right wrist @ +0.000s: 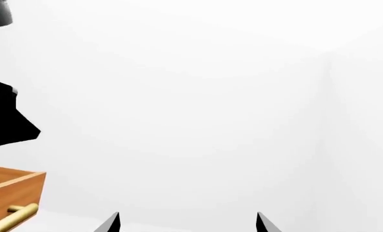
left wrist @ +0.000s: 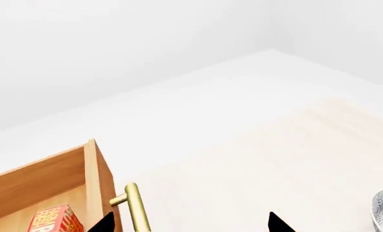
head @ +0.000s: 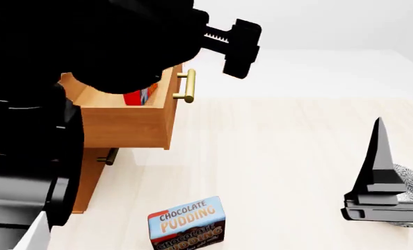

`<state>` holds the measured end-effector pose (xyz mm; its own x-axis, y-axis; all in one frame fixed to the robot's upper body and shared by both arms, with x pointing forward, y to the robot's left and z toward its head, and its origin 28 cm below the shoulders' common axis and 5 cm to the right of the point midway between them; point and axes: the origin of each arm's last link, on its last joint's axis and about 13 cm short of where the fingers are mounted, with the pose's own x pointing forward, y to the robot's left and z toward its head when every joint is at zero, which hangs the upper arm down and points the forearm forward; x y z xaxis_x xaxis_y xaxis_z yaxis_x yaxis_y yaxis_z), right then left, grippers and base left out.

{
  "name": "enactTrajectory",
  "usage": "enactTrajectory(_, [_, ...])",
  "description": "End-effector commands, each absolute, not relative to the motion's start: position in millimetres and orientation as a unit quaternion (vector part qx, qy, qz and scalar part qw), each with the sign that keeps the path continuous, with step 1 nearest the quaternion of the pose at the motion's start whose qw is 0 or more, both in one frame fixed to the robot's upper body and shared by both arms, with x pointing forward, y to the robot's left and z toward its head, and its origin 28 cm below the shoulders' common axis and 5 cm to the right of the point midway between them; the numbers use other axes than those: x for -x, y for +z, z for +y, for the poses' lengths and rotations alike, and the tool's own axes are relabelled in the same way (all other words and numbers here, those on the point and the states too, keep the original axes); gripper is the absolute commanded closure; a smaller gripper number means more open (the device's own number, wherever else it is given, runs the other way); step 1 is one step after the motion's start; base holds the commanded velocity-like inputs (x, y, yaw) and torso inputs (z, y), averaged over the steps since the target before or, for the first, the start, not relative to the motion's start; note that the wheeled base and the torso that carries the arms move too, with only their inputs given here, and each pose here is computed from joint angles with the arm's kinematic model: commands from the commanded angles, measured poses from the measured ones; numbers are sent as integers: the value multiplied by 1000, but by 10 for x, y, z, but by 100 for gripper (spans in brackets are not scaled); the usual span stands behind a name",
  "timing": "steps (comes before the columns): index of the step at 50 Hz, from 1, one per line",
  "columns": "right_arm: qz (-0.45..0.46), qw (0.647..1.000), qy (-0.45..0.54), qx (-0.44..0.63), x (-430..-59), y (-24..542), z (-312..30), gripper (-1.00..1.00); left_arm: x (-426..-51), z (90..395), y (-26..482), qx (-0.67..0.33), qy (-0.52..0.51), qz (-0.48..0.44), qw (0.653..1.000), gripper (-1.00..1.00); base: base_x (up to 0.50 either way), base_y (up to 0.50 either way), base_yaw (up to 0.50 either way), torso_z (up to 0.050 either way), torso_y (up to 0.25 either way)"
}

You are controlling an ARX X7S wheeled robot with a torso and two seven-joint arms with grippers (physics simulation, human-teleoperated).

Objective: Put the butter at the back in the top drawer of the cabinet and close it.

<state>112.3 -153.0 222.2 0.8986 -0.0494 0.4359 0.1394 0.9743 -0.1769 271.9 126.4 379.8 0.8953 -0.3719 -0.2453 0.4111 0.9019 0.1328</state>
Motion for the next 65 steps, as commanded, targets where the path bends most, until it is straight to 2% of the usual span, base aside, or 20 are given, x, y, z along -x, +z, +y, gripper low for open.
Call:
enactTrajectory(1, [-217, 969, -48, 104, -1107, 2193, -1529, -100, -2553, 972, 3607, -104, -213, 100, 966, -100, 0, 0, 0, 0, 0])
enactTrajectory(23, [-209, 972, -49, 100, -1094, 2177, -1527, -100, -2597, 572, 3051, -138, -219, 107, 960, -100, 0, 0, 0, 0, 0])
enactTrajectory(35, [-209, 971, -50, 99, -1091, 2174, -1526, -100, -2709, 591, 2868, -178, -152, 182, 955, -100, 0, 0, 0, 0, 0])
enactTrajectory(52, [-213, 971, -51, 99, -1076, 2156, -1523, -100, -2811, 646, 2656, -214, -119, 253, 936, -100, 0, 0, 0, 0, 0])
enactTrajectory(65, [-212, 971, -52, 96, -1070, 2150, -1521, -100, -2896, 829, 2601, -248, -46, 259, 932, -100, 0, 0, 0, 0, 0])
